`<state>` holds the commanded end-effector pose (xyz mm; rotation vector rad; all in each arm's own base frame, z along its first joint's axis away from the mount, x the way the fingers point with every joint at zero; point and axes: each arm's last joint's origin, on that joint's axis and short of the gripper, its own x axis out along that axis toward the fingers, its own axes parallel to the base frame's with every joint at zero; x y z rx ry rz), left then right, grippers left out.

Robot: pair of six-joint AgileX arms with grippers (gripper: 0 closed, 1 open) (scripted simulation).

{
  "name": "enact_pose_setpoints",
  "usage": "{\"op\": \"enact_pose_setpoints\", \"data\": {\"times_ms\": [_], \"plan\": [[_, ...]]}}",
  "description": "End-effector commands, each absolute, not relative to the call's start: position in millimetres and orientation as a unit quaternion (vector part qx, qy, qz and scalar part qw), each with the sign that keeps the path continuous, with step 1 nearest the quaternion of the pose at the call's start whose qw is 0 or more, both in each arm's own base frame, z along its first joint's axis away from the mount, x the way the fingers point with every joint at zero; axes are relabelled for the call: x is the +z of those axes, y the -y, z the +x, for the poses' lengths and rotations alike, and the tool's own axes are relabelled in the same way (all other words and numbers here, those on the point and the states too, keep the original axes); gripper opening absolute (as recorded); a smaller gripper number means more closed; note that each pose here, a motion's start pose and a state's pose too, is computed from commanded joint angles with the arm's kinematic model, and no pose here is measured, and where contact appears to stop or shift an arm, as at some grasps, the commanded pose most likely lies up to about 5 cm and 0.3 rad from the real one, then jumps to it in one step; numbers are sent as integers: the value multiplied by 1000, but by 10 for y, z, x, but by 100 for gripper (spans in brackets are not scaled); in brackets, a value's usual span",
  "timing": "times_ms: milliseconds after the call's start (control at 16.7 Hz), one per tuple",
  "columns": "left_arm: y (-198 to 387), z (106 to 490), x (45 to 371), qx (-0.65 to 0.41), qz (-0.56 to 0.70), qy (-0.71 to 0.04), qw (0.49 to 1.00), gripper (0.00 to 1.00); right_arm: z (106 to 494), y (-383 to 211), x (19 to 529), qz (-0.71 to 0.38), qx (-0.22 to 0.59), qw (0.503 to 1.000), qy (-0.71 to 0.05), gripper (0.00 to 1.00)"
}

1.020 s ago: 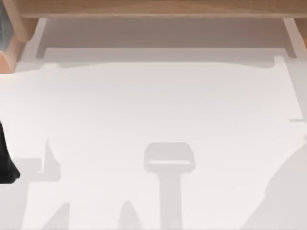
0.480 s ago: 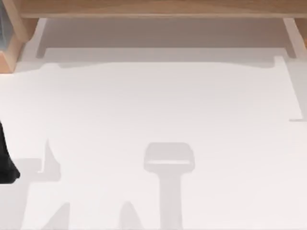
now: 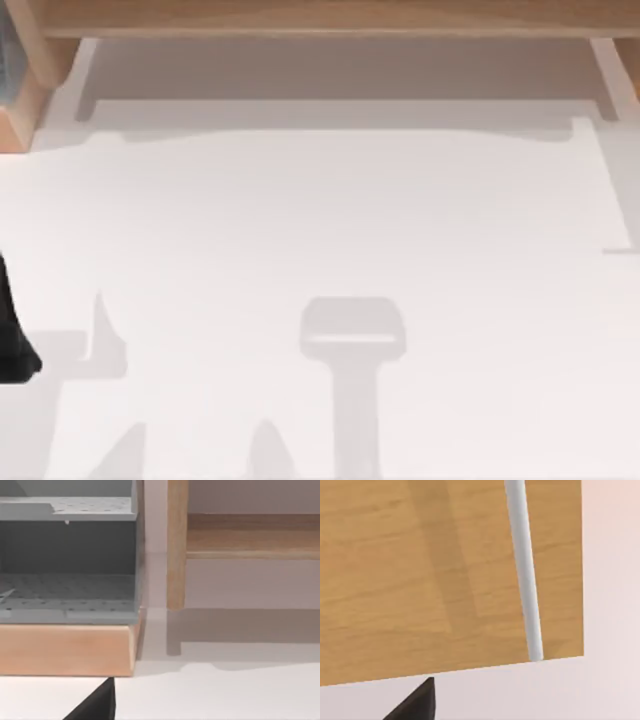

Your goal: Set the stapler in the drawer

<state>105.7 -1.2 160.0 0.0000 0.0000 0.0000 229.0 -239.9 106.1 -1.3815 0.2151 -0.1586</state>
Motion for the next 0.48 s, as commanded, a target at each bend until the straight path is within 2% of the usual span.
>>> {"op": "enact_pose_setpoints", "data": {"times_ms": [300,480], "plan": [[12,1057,1600,0,0,0,1000,100,2252,1885,908,-697,-15,716,-21,100],[12,1057,1600,0,0,0,1000,100,2250,1787,892,-707,-4,707,-4,100]]}}
